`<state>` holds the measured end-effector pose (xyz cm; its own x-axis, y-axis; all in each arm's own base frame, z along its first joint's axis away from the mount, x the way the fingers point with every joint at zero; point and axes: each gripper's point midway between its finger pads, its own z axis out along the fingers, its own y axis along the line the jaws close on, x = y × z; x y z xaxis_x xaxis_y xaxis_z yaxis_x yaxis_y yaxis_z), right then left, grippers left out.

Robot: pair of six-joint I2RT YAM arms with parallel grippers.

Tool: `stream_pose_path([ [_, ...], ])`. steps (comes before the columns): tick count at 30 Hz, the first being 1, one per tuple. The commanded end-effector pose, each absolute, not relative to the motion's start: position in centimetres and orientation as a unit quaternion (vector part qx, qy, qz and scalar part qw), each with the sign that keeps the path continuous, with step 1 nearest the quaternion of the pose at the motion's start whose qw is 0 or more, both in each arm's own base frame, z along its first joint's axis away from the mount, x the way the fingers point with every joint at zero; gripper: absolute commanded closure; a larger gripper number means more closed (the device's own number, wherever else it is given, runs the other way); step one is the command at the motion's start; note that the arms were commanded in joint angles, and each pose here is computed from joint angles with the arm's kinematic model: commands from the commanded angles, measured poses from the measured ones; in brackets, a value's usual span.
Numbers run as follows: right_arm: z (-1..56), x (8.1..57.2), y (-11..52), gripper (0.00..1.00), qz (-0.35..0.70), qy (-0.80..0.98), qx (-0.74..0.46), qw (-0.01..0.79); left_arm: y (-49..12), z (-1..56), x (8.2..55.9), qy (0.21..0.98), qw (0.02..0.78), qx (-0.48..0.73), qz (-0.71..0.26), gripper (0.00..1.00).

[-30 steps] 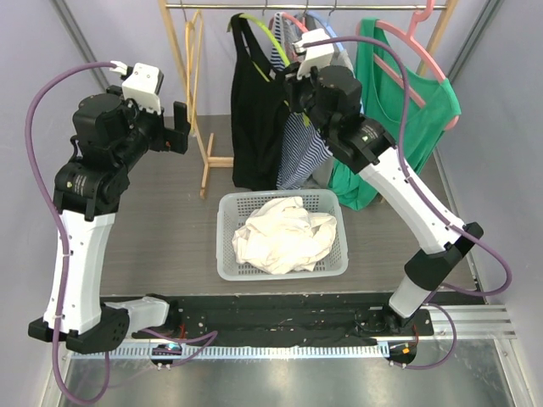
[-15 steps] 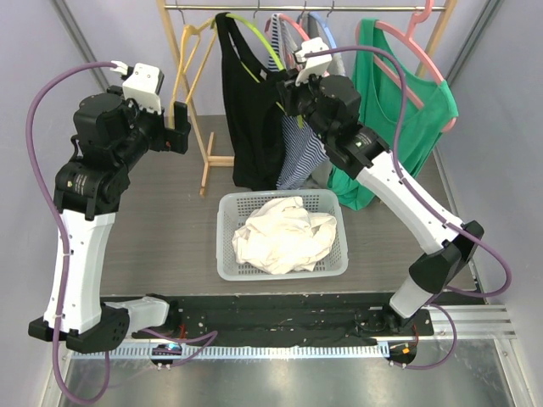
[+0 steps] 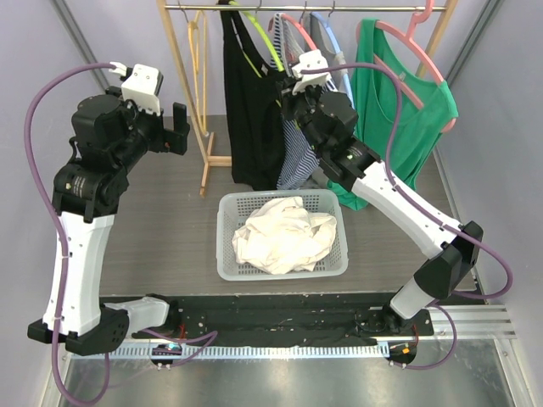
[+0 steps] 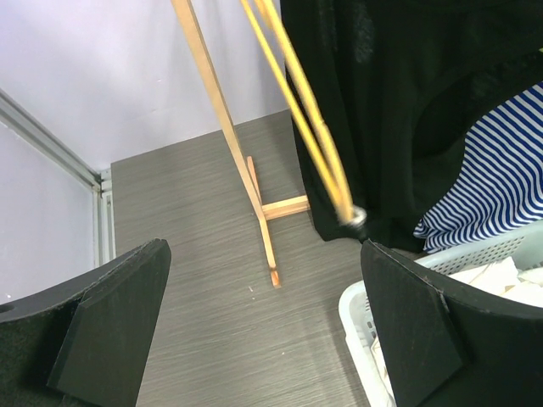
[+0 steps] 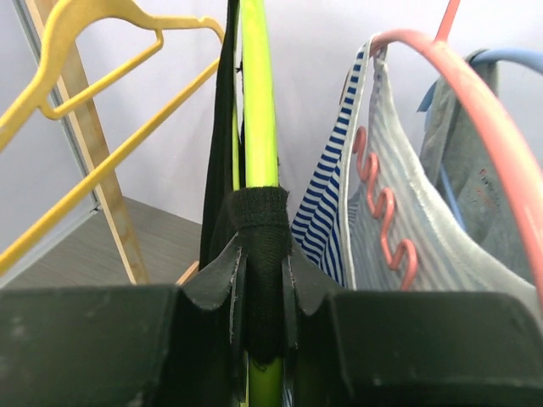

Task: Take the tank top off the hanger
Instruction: Pick up the hanger from the clothesline.

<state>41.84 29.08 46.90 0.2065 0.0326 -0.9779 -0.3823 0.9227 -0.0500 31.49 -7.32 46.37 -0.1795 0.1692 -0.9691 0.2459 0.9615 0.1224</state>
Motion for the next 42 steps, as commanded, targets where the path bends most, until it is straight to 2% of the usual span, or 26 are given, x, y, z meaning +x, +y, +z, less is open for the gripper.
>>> stream_pose_path([
  [1,56.7,38.4,26.3,0.99,0.167,0.510,-0.085,0.839,-7.0,47.0,31.1,0.758,0.637,0.136,-0.027,0.00],
  [9,58.4,36.7,26.4,0.99,0.173,0.496,-0.085,0.846,-7.0,46.9,31.0,0.758,0.637,0.136,-0.027,0.00],
  [16,56.6,34.6,27.1,0.99,0.175,0.529,-0.124,0.821,-6.9,46.9,30.9,0.758,0.637,0.136,-0.026,0.00],
  [20,56.8,30.8,25.5,0.99,0.201,0.521,-0.140,0.818,-7.0,47.2,30.7,0.755,0.641,0.134,-0.029,0.00],
  [28,55.6,26.5,22.7,0.99,0.223,0.551,-0.174,0.785,-7.3,48.2,30.5,0.749,0.648,0.132,-0.042,0.00],
  [42,68.5,15.8,12.7,0.99,0.297,0.425,-0.126,0.846,-7.3,47.8,30.0,0.750,0.647,0.133,-0.046,0.00],
])
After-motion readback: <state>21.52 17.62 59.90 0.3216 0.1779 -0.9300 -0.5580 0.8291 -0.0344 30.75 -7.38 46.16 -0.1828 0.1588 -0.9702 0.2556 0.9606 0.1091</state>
